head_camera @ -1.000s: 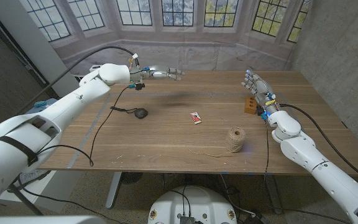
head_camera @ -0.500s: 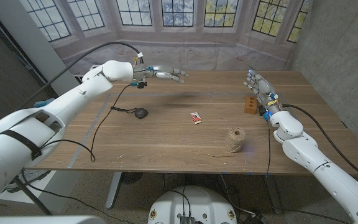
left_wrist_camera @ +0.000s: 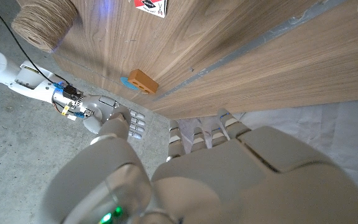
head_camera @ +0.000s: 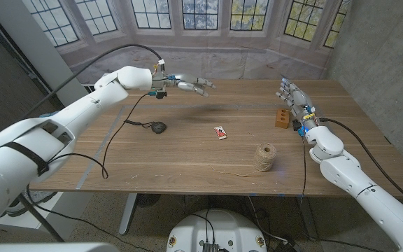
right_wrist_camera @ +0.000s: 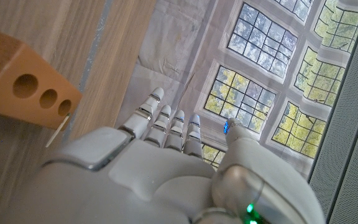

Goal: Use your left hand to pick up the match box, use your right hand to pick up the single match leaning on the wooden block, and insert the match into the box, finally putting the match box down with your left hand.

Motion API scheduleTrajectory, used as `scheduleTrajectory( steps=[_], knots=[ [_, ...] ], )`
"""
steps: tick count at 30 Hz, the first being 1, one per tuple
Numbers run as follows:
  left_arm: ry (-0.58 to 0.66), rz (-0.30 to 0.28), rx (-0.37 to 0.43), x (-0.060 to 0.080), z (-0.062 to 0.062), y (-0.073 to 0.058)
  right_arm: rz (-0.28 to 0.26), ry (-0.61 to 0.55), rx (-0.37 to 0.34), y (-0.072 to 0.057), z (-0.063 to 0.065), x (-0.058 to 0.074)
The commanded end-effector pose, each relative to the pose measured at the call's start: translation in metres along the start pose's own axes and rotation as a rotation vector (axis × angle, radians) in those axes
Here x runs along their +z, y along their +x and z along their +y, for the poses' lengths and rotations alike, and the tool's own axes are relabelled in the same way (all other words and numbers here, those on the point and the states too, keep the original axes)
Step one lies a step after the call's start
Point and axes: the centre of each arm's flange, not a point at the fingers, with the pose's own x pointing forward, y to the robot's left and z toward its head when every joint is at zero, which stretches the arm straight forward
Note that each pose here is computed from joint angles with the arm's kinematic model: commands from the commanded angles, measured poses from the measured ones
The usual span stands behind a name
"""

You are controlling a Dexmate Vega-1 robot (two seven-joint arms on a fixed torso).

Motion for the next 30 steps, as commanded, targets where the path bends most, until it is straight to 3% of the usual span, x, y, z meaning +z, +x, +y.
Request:
scheduleTrajectory(
  steps=[1,30],
  knots=[
    [0.089,-0.016,-0.061,0.006,0.003,0.008,0.008,-0.006,-0.012,-0.008,0.002,0.002],
    [0.331,-0.04,-0.218,0.015,0.02,0.035,0.01,0.0,-0.052,-0.012,0.002,-0.001]
  ],
)
